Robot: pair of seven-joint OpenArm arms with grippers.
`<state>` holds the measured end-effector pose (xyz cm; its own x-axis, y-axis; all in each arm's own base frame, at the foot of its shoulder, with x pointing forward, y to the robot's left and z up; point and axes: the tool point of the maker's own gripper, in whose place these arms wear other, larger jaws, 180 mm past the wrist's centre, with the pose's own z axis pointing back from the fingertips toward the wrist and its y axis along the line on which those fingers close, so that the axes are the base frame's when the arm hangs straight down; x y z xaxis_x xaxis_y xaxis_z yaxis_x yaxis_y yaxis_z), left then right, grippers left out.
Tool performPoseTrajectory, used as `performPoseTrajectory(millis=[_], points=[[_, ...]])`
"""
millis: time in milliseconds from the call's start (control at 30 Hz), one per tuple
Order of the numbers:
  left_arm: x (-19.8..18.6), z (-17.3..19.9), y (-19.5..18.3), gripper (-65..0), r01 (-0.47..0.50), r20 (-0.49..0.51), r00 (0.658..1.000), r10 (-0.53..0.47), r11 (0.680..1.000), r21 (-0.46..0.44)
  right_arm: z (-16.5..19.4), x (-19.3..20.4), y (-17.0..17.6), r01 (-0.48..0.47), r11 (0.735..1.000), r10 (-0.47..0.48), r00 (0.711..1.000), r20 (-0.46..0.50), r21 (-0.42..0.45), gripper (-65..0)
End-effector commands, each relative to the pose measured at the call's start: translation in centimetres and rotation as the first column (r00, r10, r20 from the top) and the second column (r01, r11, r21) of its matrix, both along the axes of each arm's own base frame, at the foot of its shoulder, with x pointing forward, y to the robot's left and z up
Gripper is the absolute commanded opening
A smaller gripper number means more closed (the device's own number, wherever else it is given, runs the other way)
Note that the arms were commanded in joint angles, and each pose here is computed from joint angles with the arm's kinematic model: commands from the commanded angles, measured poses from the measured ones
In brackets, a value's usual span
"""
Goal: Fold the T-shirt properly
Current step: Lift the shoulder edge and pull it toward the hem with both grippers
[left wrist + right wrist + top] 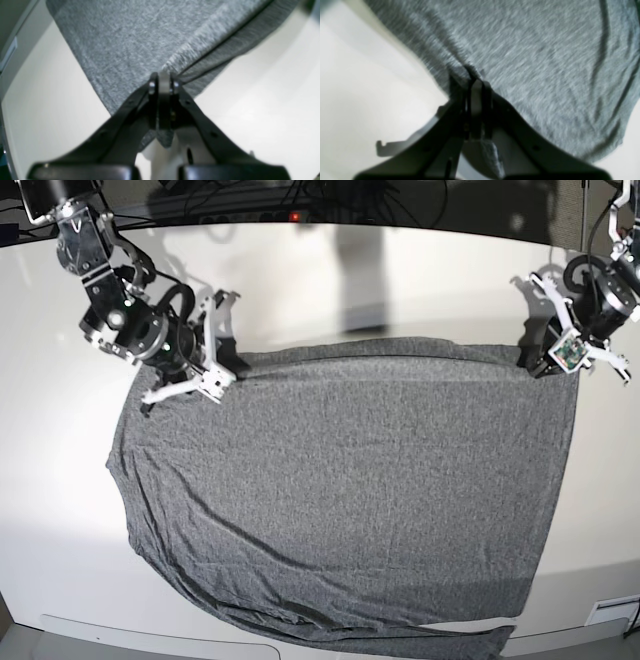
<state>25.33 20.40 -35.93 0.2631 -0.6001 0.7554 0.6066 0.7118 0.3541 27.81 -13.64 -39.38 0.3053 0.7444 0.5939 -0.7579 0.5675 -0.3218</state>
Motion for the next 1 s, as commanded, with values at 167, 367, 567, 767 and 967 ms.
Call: performPoseTrajectory(millis=[167, 367, 567, 767, 967], points=[[3.3, 1.1, 1.8, -65.0, -0.038, 0.063, 0.997, 0.038, 0.999, -0.006, 1.0, 3.8, -0.5, 0.046, 0.999, -0.047, 0.997, 0.057, 0.020, -65.0], [4.9, 0.3, 2.0, -65.0, -0.037, 0.051, 0.998, 0.039, 0.999, -0.032, 0.8, 6.3, -2.2, 0.091, 0.996, -0.091, 0.994, 0.061, 0.006, -65.0], [6.4, -0.5, 1.1, -65.0, -0.015, 0.038, 0.999, 0.016, 0.999, -0.041, 0.5, 7.3, -2.7, 0.109, 0.994, -0.109, 0.993, 0.048, 0.006, -65.0], [7.7, -0.4, 1.9, -65.0, -0.040, 0.034, 0.999, 0.040, 0.999, -0.012, 0.7, 7.6, -1.6, 0.111, 0.993, -0.113, 0.992, 0.054, 0.045, -38.1], [7.7, -0.9, 2.8, -64.2, -0.070, -0.001, 0.998, 0.070, 0.997, 0.032, 1.9, 8.6, -0.9, 0.127, 0.986, -0.133, 0.990, 0.052, 0.109, -37.0]])
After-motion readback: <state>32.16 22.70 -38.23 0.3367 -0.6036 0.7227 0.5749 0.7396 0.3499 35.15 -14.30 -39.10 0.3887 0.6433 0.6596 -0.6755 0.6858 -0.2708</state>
